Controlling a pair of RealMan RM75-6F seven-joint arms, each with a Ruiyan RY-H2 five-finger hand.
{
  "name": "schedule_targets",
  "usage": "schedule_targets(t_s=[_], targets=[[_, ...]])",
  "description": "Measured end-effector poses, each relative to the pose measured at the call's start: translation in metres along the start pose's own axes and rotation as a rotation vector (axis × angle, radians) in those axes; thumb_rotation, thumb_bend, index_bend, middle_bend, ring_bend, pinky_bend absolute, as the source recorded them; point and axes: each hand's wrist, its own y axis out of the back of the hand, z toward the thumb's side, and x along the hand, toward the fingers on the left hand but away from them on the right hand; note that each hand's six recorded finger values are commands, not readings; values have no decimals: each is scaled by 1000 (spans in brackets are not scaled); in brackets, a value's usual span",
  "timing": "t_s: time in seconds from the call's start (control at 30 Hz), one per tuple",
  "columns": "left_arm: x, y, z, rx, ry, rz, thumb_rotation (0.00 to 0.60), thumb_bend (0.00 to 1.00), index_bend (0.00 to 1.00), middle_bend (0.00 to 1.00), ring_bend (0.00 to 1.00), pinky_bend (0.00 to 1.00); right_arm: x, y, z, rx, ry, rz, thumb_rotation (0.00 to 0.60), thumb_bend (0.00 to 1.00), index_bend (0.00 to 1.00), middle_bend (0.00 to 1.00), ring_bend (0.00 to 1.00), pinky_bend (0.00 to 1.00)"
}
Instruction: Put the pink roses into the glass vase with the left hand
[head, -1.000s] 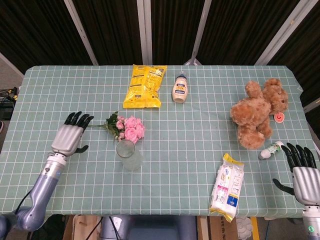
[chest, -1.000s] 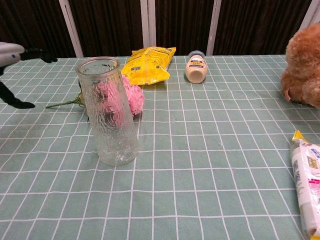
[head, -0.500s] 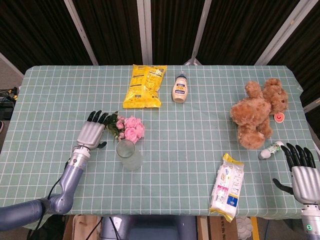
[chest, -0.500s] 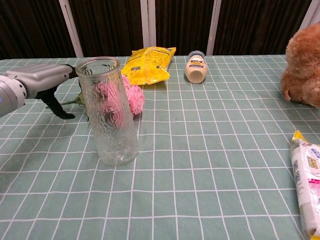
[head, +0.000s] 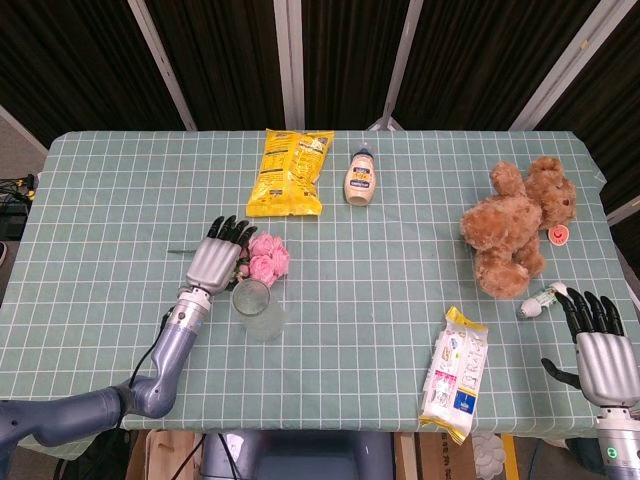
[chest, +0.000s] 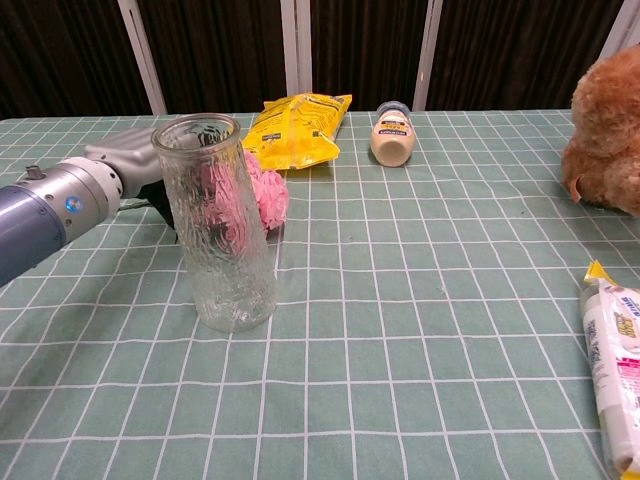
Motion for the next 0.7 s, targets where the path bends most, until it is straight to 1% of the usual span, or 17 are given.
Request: schedule_targets(t_s=[0.27,0.33,0.4,0.53,0.6,0.7], targets=[[4,-11,9,42,16,-22,600,260,151,148,5,10,0,0,-1,-6,-5,0,600,171,124,105,37,0],[5,-13,11,53,18,-25,600,261,161,182,29,46,0,1,-2,-9,-7,-1,600,171,124,105,37,0],[7,-15,12,64,23,-25,600,279,181,223,73,103,0,1,-2,-10,-9,-2,600,170,124,105,37,0],[10,-17,14,81,33,-16,600,358,227,291,154,209,-1,0,-3,-15,-11,2,600,171,123,105,37,0],[11,-18,15,96,34,-7,600,398,266,346,207,280,-1,0,-3,-17,-11,3,600,171,123,105,37,0],[14,-18,17,111,34,15,600,434,311,406,262,349,-1,-1,-2,-19,-7,7,600,171,124,105,36,0]])
